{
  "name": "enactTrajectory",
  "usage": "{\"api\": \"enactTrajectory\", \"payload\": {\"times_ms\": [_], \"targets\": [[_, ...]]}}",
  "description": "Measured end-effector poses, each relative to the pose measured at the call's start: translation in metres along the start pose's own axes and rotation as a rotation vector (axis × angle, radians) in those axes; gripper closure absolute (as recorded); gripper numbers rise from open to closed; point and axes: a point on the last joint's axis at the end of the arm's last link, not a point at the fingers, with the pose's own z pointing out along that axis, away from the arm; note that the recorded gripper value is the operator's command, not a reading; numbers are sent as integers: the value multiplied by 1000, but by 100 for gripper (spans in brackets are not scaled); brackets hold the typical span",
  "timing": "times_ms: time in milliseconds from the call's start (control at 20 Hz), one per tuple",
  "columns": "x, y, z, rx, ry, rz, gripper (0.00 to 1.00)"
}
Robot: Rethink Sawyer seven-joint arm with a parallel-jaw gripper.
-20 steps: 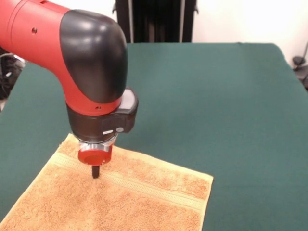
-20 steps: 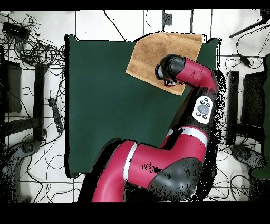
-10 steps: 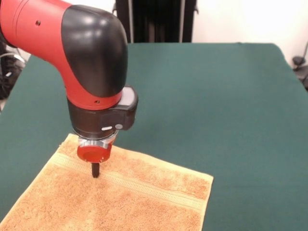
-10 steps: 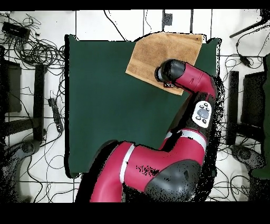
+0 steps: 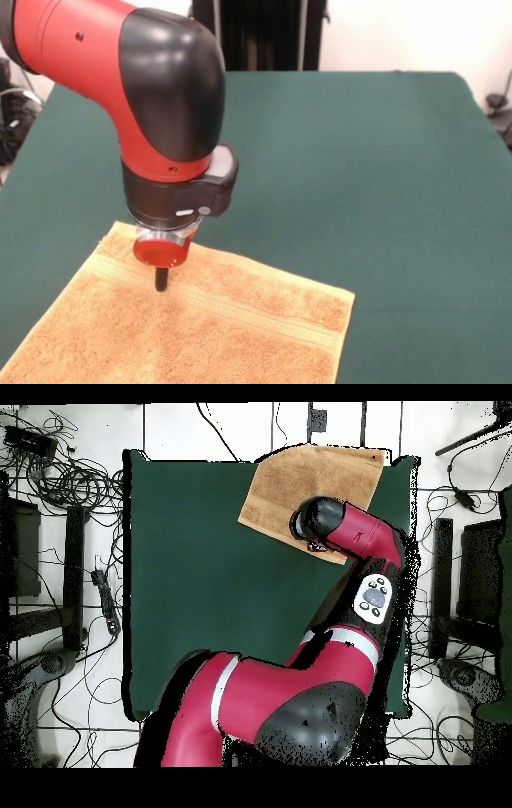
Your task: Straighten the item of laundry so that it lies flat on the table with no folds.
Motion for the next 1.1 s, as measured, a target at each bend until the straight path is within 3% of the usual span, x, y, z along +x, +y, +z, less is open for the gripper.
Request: {"api": "enactTrajectory", "payload": {"times_ms": [450,1100], "targets": [[7,-8,-1,35,-4,112,0],[6,-13,-1,72,10,161,0]]}}
